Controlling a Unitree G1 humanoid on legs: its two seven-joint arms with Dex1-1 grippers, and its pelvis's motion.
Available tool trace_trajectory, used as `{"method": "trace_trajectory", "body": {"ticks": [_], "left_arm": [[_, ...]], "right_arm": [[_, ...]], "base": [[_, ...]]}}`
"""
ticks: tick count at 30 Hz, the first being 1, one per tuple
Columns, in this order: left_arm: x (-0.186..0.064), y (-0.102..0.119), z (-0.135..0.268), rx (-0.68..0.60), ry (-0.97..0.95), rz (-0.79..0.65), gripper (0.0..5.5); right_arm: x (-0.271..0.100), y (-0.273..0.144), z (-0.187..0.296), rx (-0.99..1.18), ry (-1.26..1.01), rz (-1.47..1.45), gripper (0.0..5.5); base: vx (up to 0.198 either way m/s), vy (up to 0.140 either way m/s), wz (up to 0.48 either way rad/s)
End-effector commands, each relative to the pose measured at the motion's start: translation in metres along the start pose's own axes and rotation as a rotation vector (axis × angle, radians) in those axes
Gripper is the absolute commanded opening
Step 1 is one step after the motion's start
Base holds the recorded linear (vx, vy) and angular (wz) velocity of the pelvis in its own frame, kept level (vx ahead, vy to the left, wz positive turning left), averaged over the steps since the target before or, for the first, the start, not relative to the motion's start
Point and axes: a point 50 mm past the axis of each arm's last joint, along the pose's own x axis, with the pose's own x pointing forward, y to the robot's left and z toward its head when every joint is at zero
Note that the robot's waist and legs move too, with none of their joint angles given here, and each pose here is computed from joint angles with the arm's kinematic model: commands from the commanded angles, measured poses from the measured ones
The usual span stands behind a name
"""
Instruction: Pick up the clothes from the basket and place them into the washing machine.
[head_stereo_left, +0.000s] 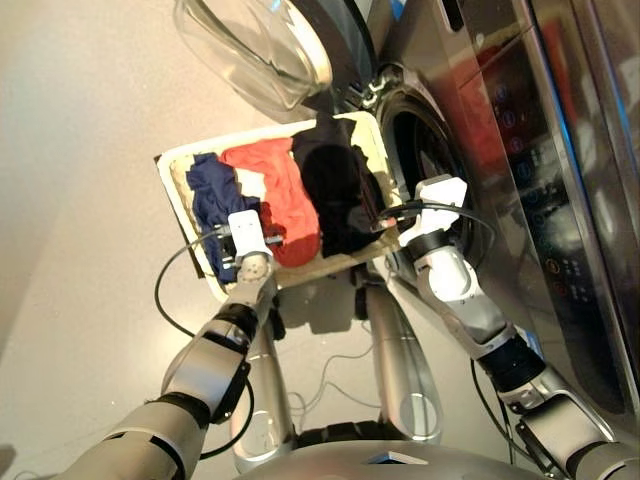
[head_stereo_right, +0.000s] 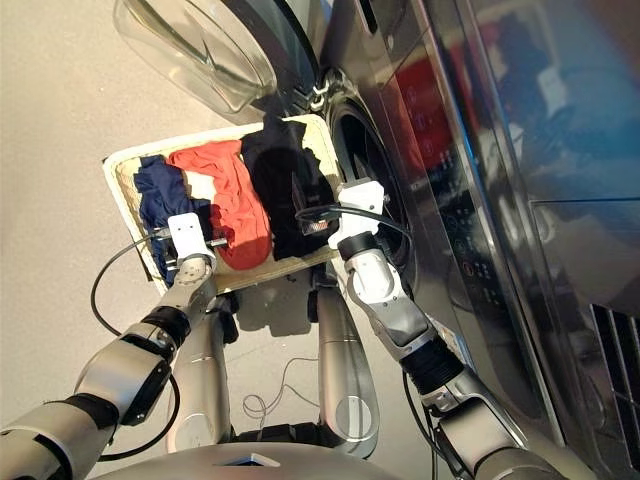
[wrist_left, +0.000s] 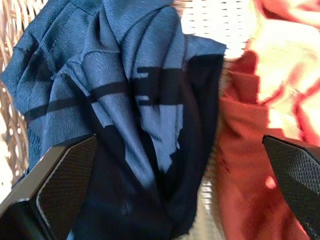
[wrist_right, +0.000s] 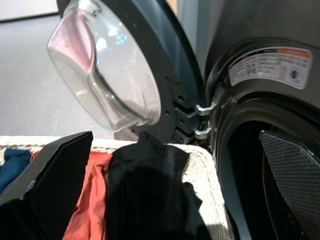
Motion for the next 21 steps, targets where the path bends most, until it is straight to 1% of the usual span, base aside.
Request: {"method": "trace_trajectory", "body": {"ticks": [1,9,21], "left_arm": [[0.007,0.015,0.01,-0.002,-0.027,0.069,5.5],[0.015,0.028,0.028,-0.029,-0.052,0.137,5.5],[0.019,0.034,0.038,-0.009,-0.075,0.194,5.5]], "right_arm": [[0.0,0.011,0.038,0.089,-0.212,0.034,5.5],[-0.002,0.012,0.041,0.102,-0.224,0.059,5.5],[-0.003,0.007,0.046,0.083,-0.243,0.056,5.5]], "base": [[0.0,0.0,0.0],[0.0,0.0,0.0],[0.0,0.0,0.0]]}}
